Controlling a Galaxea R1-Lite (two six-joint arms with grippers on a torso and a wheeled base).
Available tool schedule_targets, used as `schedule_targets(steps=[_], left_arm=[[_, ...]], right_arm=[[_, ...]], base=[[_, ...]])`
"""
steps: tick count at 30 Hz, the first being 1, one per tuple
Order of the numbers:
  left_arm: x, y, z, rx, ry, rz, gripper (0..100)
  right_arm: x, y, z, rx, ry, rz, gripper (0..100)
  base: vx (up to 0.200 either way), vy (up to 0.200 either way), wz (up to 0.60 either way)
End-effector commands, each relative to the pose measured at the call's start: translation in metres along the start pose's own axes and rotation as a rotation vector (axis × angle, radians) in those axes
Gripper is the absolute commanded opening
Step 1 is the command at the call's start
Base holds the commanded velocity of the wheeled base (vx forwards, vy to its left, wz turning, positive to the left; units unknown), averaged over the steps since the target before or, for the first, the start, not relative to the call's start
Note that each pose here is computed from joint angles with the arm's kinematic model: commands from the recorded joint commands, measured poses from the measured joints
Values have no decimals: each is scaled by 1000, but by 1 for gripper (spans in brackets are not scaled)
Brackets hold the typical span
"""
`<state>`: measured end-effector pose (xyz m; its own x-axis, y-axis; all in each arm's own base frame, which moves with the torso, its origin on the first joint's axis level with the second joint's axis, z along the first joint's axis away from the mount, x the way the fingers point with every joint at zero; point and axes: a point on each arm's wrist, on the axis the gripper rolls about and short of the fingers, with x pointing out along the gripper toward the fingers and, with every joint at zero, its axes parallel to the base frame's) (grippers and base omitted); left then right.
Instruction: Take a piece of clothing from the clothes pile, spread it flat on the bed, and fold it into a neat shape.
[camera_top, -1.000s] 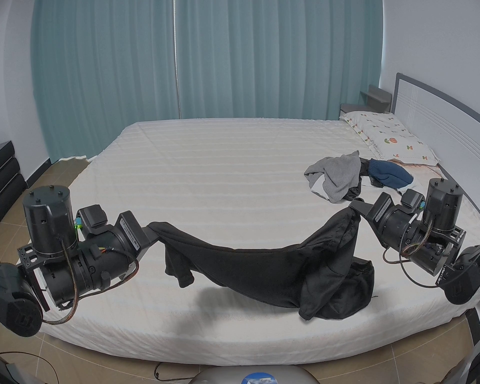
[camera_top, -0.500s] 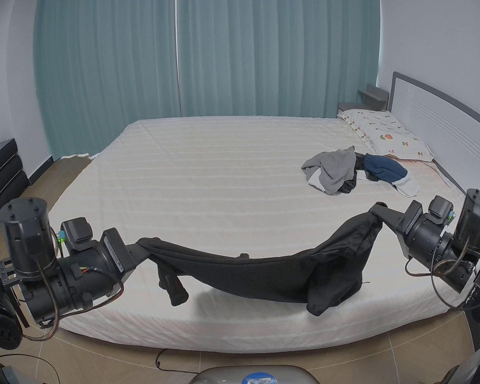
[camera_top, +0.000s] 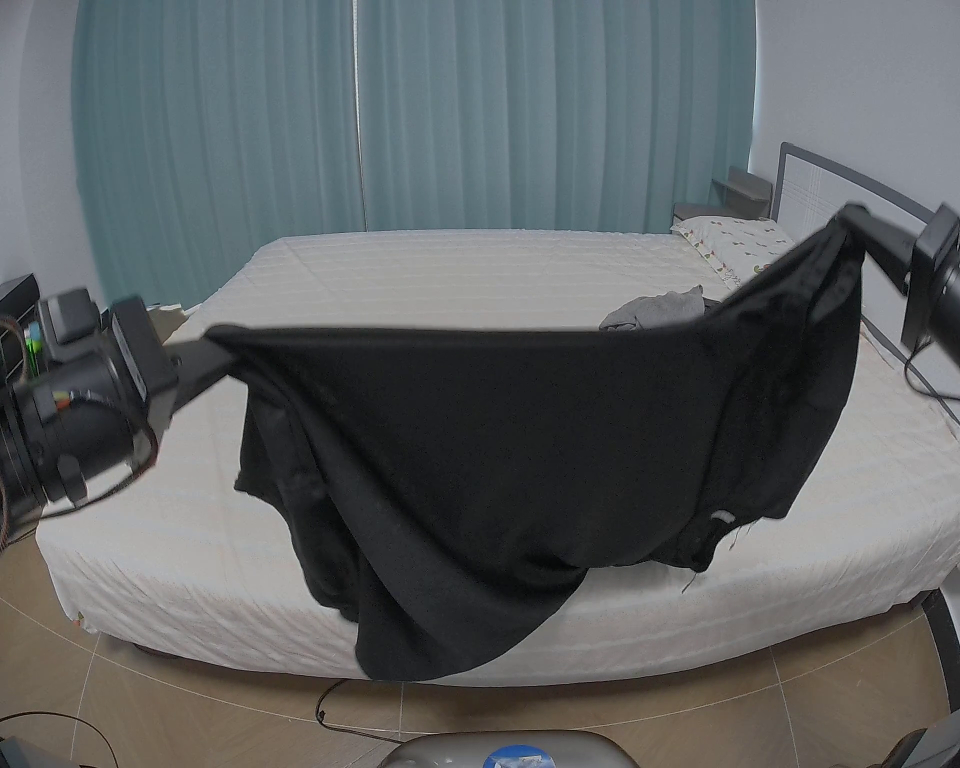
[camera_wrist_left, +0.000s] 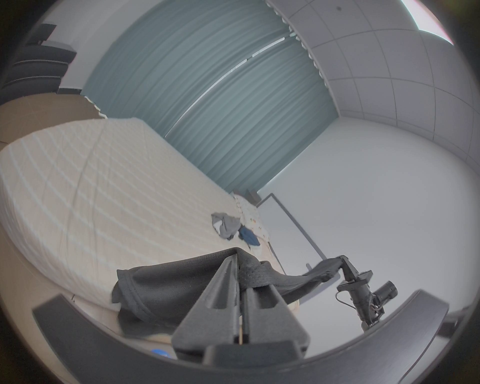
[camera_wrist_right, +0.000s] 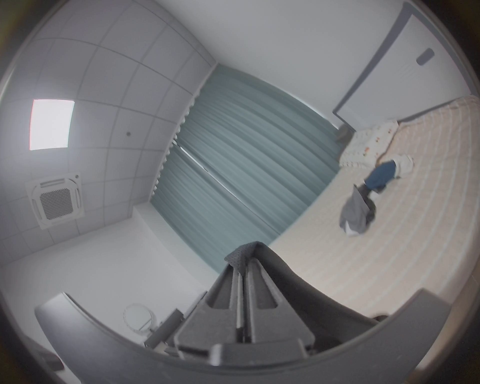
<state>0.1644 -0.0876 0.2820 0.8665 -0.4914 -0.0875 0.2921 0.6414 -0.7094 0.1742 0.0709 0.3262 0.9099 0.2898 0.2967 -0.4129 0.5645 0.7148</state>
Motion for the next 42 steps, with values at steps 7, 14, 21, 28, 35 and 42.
schedule_targets(steps=[7, 14, 21, 28, 35, 42], left_arm=[[101, 34, 38, -24, 2, 223, 0], [135, 51, 35, -32, 28, 261, 0], [166, 78, 37, -50, 35, 323, 0], [201, 117, 17, -68, 101, 407, 0], [241, 158, -3, -79, 145, 480, 0], [269, 196, -22, -92, 181, 534, 0]], right_arm=[[106, -40, -1, -40, -23, -156, 0], [139, -68, -23, -44, 15, -202, 0], [163, -97, -45, -46, 41, -235, 0], [182, -142, -83, -48, 99, -284, 0], [200, -192, -126, -50, 159, -345, 0], [203, -248, -175, -53, 236, -435, 0]], base=[[143, 0, 0], [200, 0, 0], [200, 0, 0], [143, 0, 0], [0, 0, 0], [0, 0, 0]])
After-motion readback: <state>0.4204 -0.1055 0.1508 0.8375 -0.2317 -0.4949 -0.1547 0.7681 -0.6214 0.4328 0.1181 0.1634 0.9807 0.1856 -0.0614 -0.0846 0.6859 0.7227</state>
